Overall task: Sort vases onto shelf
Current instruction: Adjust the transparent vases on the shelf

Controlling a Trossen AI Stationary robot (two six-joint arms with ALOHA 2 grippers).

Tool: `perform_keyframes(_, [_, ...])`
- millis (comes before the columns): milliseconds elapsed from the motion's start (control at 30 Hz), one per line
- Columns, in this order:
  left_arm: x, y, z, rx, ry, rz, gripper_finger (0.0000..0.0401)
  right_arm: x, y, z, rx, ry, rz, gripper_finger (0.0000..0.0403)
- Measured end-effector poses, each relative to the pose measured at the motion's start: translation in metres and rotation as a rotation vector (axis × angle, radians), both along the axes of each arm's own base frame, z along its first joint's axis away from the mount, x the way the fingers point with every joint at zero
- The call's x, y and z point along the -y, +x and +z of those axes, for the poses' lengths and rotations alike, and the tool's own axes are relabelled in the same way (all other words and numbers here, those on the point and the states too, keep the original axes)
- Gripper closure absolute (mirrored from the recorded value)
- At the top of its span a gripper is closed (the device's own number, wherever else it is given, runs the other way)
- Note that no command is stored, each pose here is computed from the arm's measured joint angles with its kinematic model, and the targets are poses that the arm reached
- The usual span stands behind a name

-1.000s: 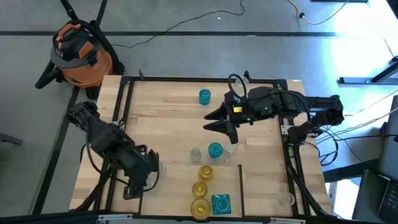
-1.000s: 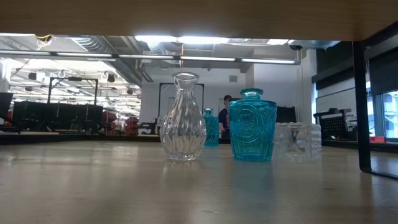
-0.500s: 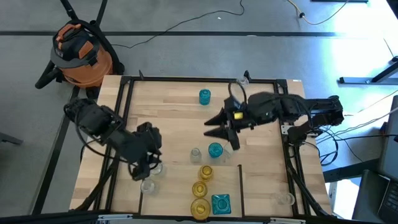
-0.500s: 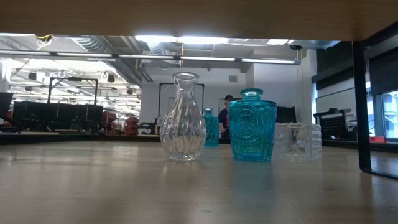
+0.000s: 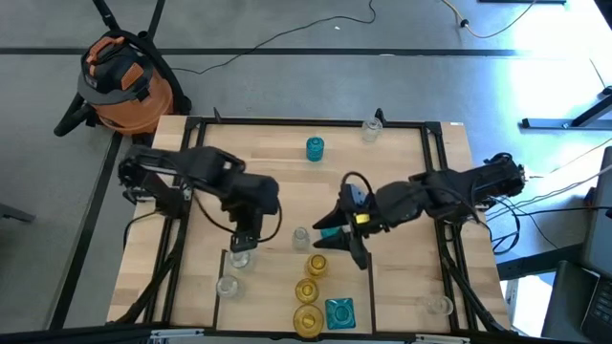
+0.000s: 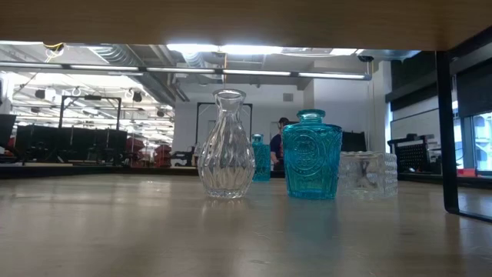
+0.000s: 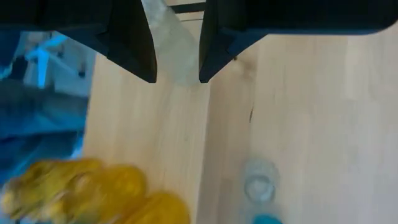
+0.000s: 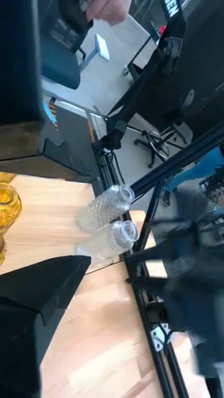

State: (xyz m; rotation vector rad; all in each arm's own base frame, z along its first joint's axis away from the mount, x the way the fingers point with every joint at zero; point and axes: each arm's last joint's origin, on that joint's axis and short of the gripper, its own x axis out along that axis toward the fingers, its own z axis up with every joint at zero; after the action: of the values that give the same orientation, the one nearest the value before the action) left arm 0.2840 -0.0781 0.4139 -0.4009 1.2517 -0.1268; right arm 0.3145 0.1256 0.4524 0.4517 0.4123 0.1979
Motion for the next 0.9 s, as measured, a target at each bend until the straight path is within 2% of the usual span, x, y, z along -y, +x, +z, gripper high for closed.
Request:
perform_keyframes(200, [-0.011, 0.008, -0.035, -0.125, -0.062, -0.048, 0.0289, -0.008, -0.004, 0.0, 0.003, -0.013, -0.009, 0.0224])
perform_keyframes(400, [-0.008, 0.012, -0.063, -0.194, -0.117, -0.109, 0.0289, -0.01, -0.006, 0.001, 0.005, -0.013, -0.015, 0.0224])
perform_keyframes(733, [-0.005, 0.019, -0.067, -0.121, -0.134, -0.142, 0.0289, -0.01, -0.006, 0.001, 0.006, -0.012, -0.015, 0.0224])
perform_keyframes(900, [-0.001, 0.019, -0.066, -0.113, -0.182, -0.171, 0.0289, -0.01, -0.006, 0.001, 0.006, -0.013, -0.015, 0.0224])
